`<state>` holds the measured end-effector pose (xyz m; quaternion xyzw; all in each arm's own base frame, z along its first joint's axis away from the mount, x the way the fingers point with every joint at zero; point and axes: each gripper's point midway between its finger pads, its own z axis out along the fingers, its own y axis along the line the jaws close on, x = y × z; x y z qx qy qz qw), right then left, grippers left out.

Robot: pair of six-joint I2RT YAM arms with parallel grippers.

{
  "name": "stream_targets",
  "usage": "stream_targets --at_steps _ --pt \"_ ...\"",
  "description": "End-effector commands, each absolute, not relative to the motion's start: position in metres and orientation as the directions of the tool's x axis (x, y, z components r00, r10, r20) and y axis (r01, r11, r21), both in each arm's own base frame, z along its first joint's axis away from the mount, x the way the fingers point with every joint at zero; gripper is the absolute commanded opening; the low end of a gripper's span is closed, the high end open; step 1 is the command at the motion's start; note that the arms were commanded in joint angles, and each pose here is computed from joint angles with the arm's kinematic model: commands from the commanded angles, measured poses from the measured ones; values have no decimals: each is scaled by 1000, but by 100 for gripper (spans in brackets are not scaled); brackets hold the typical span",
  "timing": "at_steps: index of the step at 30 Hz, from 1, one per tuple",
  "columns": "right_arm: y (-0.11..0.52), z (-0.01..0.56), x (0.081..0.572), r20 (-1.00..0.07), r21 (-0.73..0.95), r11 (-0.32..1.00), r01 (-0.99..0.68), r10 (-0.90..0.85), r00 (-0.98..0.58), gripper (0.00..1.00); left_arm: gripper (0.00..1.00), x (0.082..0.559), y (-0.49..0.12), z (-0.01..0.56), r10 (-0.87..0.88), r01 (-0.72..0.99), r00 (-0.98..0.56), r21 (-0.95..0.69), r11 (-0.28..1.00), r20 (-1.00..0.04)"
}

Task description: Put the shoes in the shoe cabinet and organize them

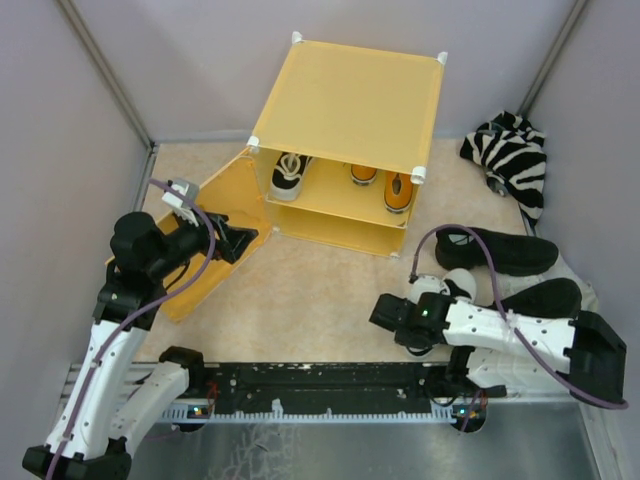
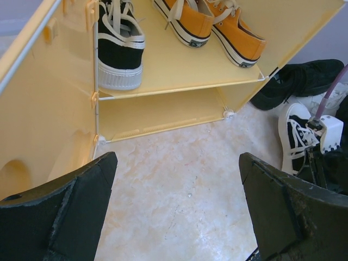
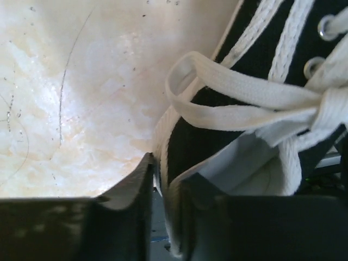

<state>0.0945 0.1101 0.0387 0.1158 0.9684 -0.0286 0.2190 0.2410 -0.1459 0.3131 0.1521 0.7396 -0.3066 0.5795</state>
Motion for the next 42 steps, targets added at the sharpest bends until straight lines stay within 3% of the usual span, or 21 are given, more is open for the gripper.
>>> stream_targets --at_steps 1,3,7,15,26,42 --pt "140 53 105 -484 11 990 137 126 -866 8 99 238 -148 319 -140 592 -267 -277 757 -953" --pt "167 73 111 -526 12 1000 26 29 -850 0 99 238 -148 321 -142 592 -263 -276 757 -954" --pt "235 110 106 -574 30 971 -239 -179 -799 0 99 238 -147 322 -141 591 -260 -273 759 -955" --pt "311 168 101 -654 135 871 -472 -280 -703 0 99 234 -143 328 -143 583 -243 -262 769 -959" --pt "344 246 163 -806 173 778 -603 -240 -541 0 99 233 -144 336 -145 591 -227 -255 766 -963" --pt "367 286 297 -916 66 830 -553 -170 -364 0 99 238 -144 331 -135 584 -242 -255 771 -961"
